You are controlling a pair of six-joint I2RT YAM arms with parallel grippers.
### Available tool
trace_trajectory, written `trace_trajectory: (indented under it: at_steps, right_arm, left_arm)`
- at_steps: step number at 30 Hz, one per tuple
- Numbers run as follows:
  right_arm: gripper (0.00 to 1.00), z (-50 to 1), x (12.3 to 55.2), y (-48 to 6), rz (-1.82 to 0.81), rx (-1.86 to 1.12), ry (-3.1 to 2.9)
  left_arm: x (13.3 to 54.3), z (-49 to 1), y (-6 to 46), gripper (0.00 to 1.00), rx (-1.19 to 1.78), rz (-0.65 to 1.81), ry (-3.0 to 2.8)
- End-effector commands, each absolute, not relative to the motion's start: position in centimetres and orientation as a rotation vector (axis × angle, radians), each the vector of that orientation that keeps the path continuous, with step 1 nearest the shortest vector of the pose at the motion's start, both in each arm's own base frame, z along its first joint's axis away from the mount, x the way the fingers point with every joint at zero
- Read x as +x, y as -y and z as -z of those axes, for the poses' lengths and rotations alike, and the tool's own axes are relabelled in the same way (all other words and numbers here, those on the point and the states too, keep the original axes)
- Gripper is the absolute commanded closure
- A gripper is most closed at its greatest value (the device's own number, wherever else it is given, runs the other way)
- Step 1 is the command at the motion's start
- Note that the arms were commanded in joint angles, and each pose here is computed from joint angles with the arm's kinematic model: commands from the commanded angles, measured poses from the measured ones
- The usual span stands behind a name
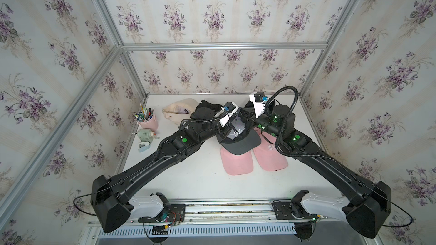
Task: Open the adjustable buckle of the baseball cap
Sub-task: Pull the adjustable strap on the baseball cap.
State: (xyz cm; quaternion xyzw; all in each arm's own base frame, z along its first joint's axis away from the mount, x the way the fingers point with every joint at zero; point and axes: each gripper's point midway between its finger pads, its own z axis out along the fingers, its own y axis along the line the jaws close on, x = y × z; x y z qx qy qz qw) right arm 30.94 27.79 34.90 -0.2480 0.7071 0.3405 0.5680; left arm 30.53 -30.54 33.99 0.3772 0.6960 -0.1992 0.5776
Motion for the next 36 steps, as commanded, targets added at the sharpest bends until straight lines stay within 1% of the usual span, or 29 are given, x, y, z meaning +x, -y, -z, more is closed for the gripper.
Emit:
trace_trajectory:
  at_steps: [1,7,14,16,18,23,31,36]
  right_arm:
    - [1.0,-34.7,30.8,-28.1,-0.78,-0.639,-1.644]
    - [0.99,-33.9,29.3,-28.4,-0.753,-0.775,-1.565]
    - [0.88,-33.2,27.8,-28.7,-0.734,-0.905,-1.498]
    - [0.85,-32.8,27.7,-28.8,-0.734,-0.92,-1.493]
    - [0.79,-32.5,27.5,-28.9,-0.74,-0.929,-1.484]
    - [0.71,-32.7,27.1,-28.8,-0.747,-0.927,-1.444]
    - [0.62,-33.8,26.7,-28.2,-0.694,-0.928,-1.379]
    - [0.62,-34.4,27.2,-26.9,-0.587,-0.89,-1.352]
  left_arm:
    - [29.8,-34.7,30.8,1.0,0.917,0.499,-1.605]
    - [28.6,-35.4,31.2,1.0,0.972,0.552,-1.6]
    - [27.5,-35.9,31.6,1.0,1.029,0.605,-1.621]
    - [27.4,-35.9,31.6,1.0,1.036,0.606,-1.63]
    - [27.2,-36.0,31.7,1.0,1.044,0.614,-1.634]
    - [26.8,-36.4,31.8,1.0,1.057,0.638,-1.642]
    - [26.5,-35.8,32.4,1.0,1.096,0.674,-1.676]
    - [26.3,-35.5,32.6,1.0,1.131,0.687,-1.708]
